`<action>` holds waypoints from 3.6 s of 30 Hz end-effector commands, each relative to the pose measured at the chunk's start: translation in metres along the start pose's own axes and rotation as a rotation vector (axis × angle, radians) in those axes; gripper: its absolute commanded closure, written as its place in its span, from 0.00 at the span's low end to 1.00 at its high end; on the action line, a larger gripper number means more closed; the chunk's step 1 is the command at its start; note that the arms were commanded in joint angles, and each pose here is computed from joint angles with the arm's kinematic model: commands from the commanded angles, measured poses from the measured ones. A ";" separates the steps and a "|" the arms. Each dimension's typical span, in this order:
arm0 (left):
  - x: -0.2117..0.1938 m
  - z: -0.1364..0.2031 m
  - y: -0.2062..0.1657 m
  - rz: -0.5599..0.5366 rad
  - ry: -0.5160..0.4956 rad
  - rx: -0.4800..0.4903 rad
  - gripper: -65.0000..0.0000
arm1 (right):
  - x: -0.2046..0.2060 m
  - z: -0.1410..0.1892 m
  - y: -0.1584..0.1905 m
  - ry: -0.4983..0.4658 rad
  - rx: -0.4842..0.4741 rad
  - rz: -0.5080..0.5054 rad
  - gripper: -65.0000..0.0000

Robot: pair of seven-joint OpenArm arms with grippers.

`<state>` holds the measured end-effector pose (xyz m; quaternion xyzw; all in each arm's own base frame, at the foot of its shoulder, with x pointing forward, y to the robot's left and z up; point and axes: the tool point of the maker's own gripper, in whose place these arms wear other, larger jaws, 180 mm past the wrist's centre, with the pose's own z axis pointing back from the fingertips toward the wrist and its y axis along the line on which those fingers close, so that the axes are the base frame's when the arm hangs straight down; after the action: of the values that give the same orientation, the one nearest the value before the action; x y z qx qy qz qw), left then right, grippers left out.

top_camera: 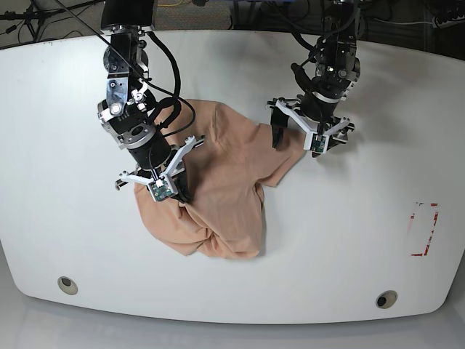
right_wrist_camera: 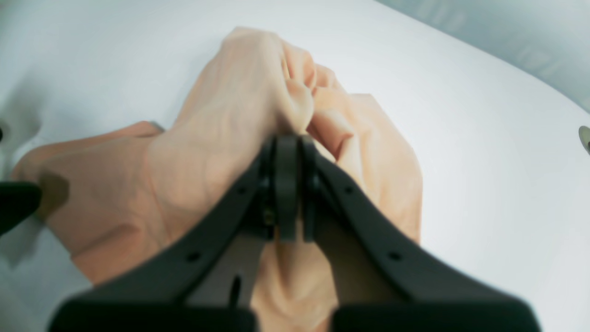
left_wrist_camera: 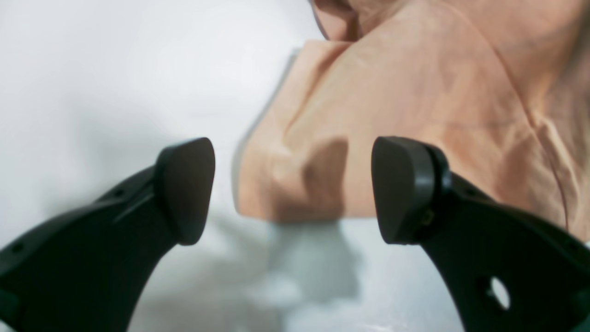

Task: Fold the T-shirt properly
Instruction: 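Move the left gripper down toward the shirt's opposite edge, then close the left gripper on the shirt fabric, then pull both grippers apart to stretch the shirt between them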

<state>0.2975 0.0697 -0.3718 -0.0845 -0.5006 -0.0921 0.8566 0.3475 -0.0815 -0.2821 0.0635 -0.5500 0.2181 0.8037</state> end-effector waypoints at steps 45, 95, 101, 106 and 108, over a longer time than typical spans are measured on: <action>-0.029 -0.036 -0.009 0.058 0.090 -0.051 0.46 | 0.019 0.003 0.000 -0.067 0.000 0.003 1.00; 0.027 0.024 0.059 -0.120 -0.077 0.066 0.99 | 0.036 0.036 -0.080 -0.127 -0.229 -0.027 1.00; 0.042 0.027 0.069 -0.132 -0.109 0.090 0.99 | 0.042 0.037 -0.096 -0.144 -0.264 -0.038 1.00; 0.068 0.031 0.080 -0.153 -0.170 0.119 0.99 | 0.057 0.036 -0.111 -0.185 -0.288 -0.050 1.00; 0.085 0.035 0.085 -0.170 -0.208 0.135 0.99 | 0.067 0.036 -0.119 -0.214 -0.299 -0.056 1.00</action>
<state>0.3154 0.1478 -0.3246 -0.0069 -0.5477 -0.1171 0.8284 0.3740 -0.1772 -0.2255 -0.0172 -0.6137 0.1083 0.7819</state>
